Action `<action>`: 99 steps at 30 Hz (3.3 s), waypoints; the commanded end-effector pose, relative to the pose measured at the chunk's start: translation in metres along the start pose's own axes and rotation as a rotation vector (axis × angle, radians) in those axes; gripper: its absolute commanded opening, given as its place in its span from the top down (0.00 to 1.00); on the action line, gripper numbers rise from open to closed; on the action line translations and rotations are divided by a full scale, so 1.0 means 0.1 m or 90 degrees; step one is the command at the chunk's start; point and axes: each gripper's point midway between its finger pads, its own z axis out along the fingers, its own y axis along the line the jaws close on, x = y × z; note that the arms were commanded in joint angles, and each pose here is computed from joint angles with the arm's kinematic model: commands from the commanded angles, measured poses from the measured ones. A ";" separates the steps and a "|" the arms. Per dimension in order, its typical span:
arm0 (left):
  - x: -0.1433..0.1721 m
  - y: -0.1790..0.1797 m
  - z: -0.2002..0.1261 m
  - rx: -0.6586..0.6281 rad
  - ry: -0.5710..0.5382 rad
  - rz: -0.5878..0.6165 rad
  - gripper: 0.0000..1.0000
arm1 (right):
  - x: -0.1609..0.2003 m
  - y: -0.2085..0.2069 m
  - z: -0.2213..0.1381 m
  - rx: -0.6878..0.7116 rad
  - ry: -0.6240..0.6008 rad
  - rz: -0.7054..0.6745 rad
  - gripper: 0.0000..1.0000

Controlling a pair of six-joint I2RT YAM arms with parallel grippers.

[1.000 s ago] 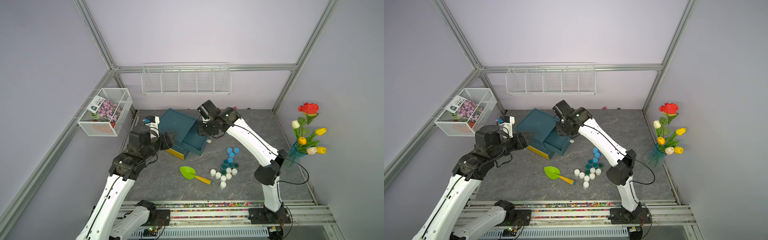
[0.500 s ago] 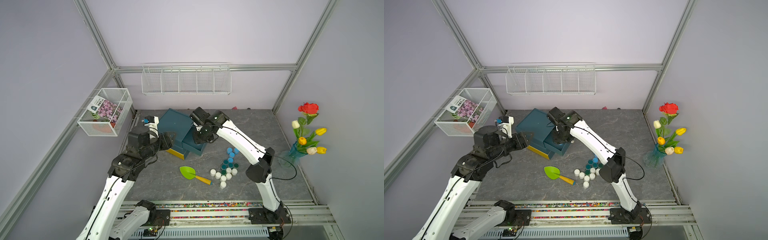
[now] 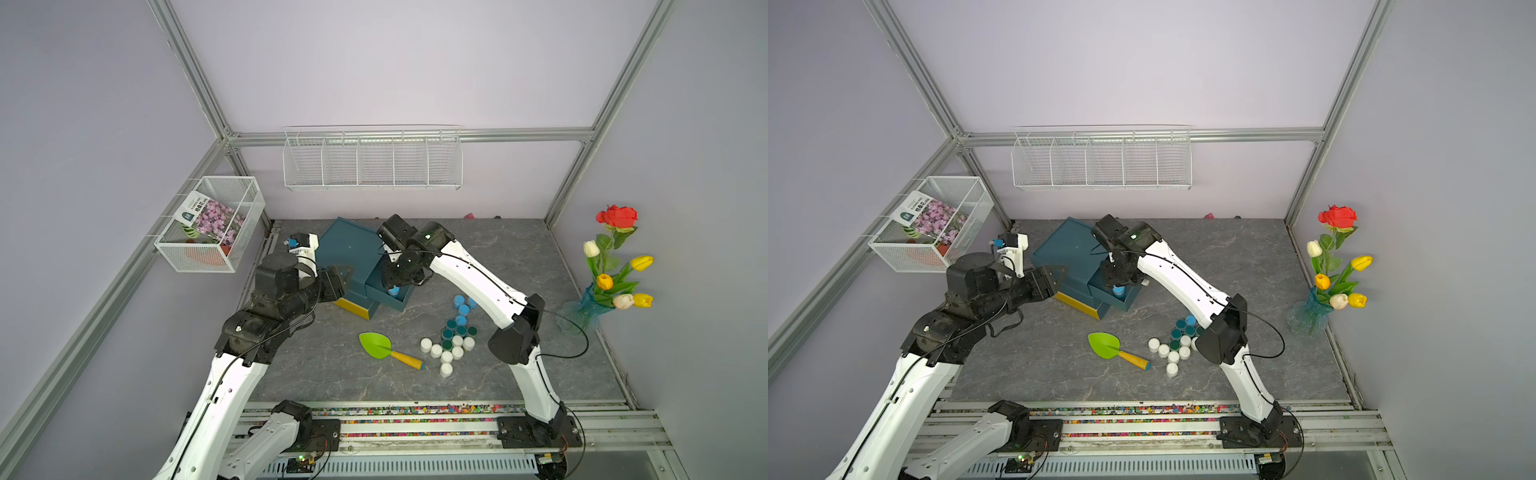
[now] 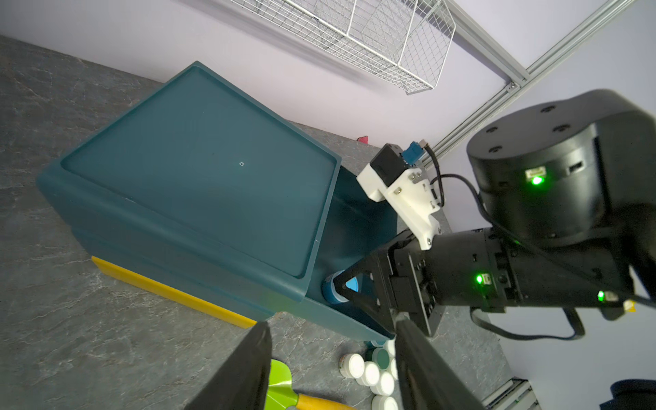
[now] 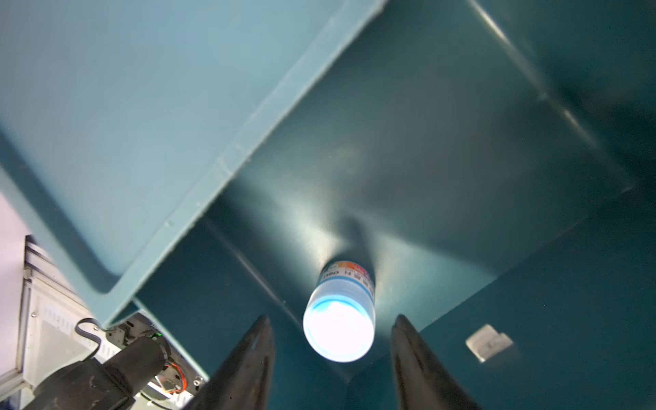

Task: Put the paint cans in the drawer according to color
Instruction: Pick up the paint can at the center of the board, then place the paint can in the drawer.

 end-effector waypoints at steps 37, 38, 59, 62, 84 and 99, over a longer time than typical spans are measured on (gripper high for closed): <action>0.46 -0.05 -0.40 0.060 0.019 0.190 0.42 | 0.41 -2.39 0.62 0.162 0.083 0.302 0.45; 0.45 -0.06 -0.40 0.060 0.017 0.190 0.42 | 0.42 -2.39 0.67 0.163 0.087 0.299 0.45; 0.42 -0.07 -0.35 0.061 0.020 0.183 0.41 | 0.83 -2.51 1.14 0.187 0.192 0.261 0.62; 0.40 -0.08 -0.34 0.061 0.019 0.185 0.41 | 0.87 -2.53 1.15 0.194 0.198 0.265 0.63; 0.42 -0.04 -0.34 0.051 0.018 0.179 0.41 | -0.42 -1.17 -0.87 0.130 -0.187 0.100 0.99; 0.39 -0.06 -0.40 0.055 0.004 0.162 0.41 | -0.46 -0.14 -0.28 0.003 -0.104 -0.002 1.00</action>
